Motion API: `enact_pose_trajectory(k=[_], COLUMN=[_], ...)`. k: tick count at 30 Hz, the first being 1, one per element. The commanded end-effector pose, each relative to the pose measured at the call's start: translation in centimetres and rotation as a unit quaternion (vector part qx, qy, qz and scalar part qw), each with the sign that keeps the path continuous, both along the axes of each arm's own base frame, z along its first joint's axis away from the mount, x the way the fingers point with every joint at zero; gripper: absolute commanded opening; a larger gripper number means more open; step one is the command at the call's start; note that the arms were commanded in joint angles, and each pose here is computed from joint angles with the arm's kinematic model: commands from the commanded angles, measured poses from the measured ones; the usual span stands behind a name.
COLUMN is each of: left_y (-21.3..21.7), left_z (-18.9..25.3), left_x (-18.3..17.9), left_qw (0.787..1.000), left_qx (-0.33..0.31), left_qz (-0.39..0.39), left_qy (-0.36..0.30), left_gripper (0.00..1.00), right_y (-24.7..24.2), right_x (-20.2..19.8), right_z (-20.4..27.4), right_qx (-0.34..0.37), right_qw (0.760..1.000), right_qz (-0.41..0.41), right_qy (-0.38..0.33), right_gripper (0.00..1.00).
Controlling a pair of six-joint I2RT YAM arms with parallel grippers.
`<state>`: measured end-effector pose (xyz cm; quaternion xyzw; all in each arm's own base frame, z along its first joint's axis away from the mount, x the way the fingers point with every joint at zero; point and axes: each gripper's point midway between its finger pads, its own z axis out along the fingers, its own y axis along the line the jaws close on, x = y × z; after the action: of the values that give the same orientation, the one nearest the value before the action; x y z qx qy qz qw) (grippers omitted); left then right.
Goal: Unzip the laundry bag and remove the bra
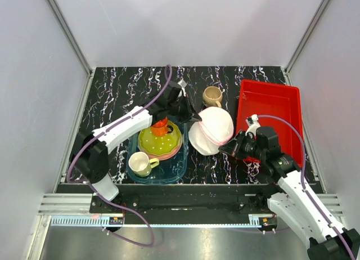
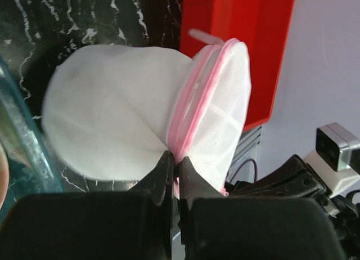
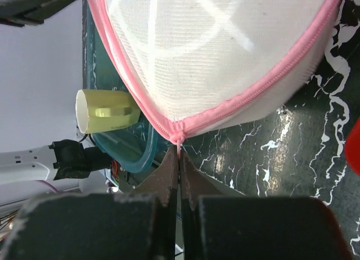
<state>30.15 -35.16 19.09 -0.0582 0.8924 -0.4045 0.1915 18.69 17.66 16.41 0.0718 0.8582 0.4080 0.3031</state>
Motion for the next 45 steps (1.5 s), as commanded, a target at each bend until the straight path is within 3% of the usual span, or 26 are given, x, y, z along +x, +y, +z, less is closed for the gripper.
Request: enact_pose_trajectory(k=[1, 3, 4, 6, 7, 12, 18, 20, 27, 36, 45], left_y=[-1.8, -2.8, -3.3, -3.6, -3.8, -3.5, -0.4, -0.7, -1.7, -2.6, -6.3], left_z=[3.2, 2.6, 3.0, 3.2, 3.7, 6.7, 5.7, 5.5, 1.4, 1.0, -0.1], left_x=[2.1, 1.7, 1.5, 1.2, 0.9, -0.7, -3.5, -5.3, -8.4, -6.6, -5.5], left_qw=[0.997, 0.996, 0.995, 0.994, 0.992, 0.985, 0.991, 0.991, 0.992, 0.996, 0.996], left_qx=[-0.028, -0.031, -0.033, -0.032, -0.037, -0.037, -0.004, -0.002, 0.022, 0.015, -0.013], left_qz=[-0.042, -0.068, -0.077, -0.088, -0.097, -0.122, -0.087, -0.101, -0.117, -0.072, -0.09], left_qy=[-0.053, -0.046, -0.051, -0.06, -0.067, -0.12, -0.097, -0.093, -0.039, -0.043, -0.013], left_gripper=[0.0, 0.0, 0.05, 0.33, 0.52, 0.89, 0.93, 0.99, 0.99, 0.99, 0.89], right_y=[0.8, 1.0, 1.0, 1.2, 1.2, 1.5, 1.8, 1.9, 1.8, 1.9, 1.7], right_x=[-1.0, -0.3, 0.2, 1.0, 1.5, 3.2, 3.6, 3.3, 2.9, 2.9, 2.5], right_z=[-0.2, 0.6, 1.2, 1.1, 1.7, 2.1, 1.4, 0.9, 0.2, -0.3, -0.2], right_qx=[0.028, 0.027, 0.025, 0.018, 0.015, 0.014, 0.013, 0.012, 0.005, 0.001, 0.0], right_qw=[0.999, 0.999, 1.0, 1.0, 1.0, 1.0, 1.0, 1.0, 1.0, 1.0, 1.0], right_qz=[0.014, 0.011, 0.01, 0.01, 0.009, -0.002, 0.005, 0.013, 0.016, 0.021, 0.021], right_qy=[0.031, 0.021, 0.011, 0.014, 0.004, -0.009, -0.005, 0.001, 0.006, 0.014, 0.016], right_gripper=[0.0, 0.0, 0.0, 0.0, 0.0, 0.0, 0.0, 0.0, 0.0, 0.0, 0.0])
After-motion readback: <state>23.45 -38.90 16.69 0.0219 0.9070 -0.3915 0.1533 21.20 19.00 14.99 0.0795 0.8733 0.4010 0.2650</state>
